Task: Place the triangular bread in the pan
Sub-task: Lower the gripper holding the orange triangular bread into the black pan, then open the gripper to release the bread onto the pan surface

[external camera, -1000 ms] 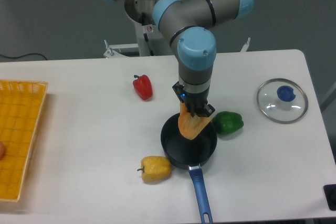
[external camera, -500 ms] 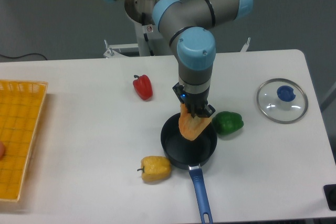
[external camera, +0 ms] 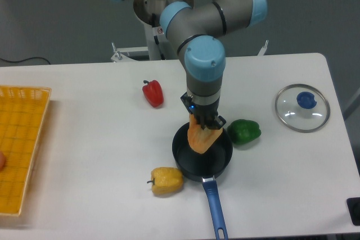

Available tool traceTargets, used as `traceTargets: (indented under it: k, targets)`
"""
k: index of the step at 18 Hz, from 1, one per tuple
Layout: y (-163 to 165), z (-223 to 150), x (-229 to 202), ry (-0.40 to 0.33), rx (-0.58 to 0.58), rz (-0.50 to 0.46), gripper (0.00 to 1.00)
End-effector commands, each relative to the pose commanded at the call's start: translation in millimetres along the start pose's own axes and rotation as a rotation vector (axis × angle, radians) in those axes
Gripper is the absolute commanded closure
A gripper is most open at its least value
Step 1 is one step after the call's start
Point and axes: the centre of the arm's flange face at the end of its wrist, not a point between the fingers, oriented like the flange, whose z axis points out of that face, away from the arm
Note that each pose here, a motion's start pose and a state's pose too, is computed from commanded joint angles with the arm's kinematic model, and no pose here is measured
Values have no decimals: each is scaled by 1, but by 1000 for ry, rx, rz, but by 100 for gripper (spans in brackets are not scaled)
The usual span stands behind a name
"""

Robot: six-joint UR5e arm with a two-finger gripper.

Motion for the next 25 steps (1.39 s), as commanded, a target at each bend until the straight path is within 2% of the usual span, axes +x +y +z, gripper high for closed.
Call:
traceTargets:
  k: [7,20,22,23,25]
  targets:
    - [-17,20,-9,-49,-27,-4,76]
    - [-22,37,-20,-39,-47,-7,70]
    - [-21,39,-19,-37,-57,-4,66]
    - [-20,40,-20,-40,-67,0,59]
    - [-16,43,-20,-55,-118,17,53]
